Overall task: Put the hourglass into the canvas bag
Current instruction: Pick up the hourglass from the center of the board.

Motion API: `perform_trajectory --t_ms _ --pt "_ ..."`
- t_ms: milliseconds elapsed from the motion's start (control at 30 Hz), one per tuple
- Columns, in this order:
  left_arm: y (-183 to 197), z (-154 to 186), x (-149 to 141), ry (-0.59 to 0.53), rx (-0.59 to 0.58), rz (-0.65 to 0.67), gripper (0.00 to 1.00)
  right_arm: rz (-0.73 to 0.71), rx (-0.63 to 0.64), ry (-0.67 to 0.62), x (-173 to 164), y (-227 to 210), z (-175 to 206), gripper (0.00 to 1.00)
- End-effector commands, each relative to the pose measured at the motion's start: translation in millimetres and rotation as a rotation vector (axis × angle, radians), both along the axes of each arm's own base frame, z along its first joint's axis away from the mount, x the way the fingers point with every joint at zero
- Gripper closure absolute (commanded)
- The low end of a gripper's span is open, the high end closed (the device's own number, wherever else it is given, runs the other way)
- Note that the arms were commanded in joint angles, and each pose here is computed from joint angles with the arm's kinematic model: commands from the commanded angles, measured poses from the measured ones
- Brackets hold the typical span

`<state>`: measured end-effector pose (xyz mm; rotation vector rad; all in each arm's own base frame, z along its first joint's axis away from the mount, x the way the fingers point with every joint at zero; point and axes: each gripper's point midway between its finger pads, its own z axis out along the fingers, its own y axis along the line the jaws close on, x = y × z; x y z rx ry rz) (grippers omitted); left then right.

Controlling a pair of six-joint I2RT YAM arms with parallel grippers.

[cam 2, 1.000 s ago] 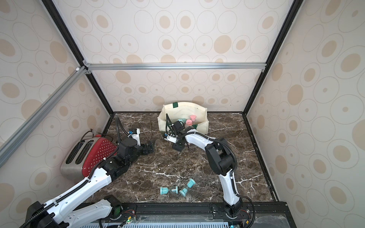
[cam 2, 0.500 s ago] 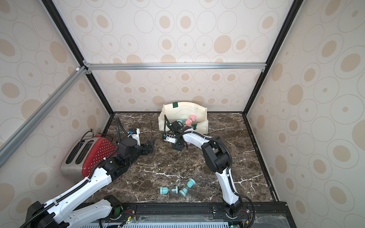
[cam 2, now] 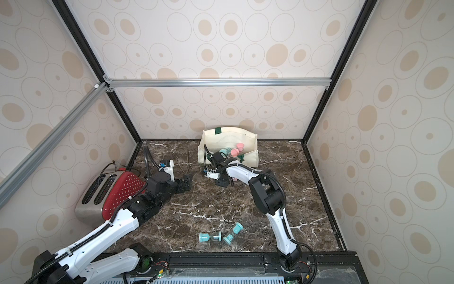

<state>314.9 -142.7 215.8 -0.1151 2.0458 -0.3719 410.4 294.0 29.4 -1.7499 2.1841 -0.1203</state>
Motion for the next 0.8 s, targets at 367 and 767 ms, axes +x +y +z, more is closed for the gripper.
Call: perform_trajectory --t_ms 367,767 --pt "1 23 3 -0.035 -0.031 0.006 0.03 -0.033 0.016 0.055 -25 -10 4 0.69" --pt "1 31 0 -0.054 -0.038 -0.002 0.03 -0.063 0.060 0.072 -52 -12 17 0.73"
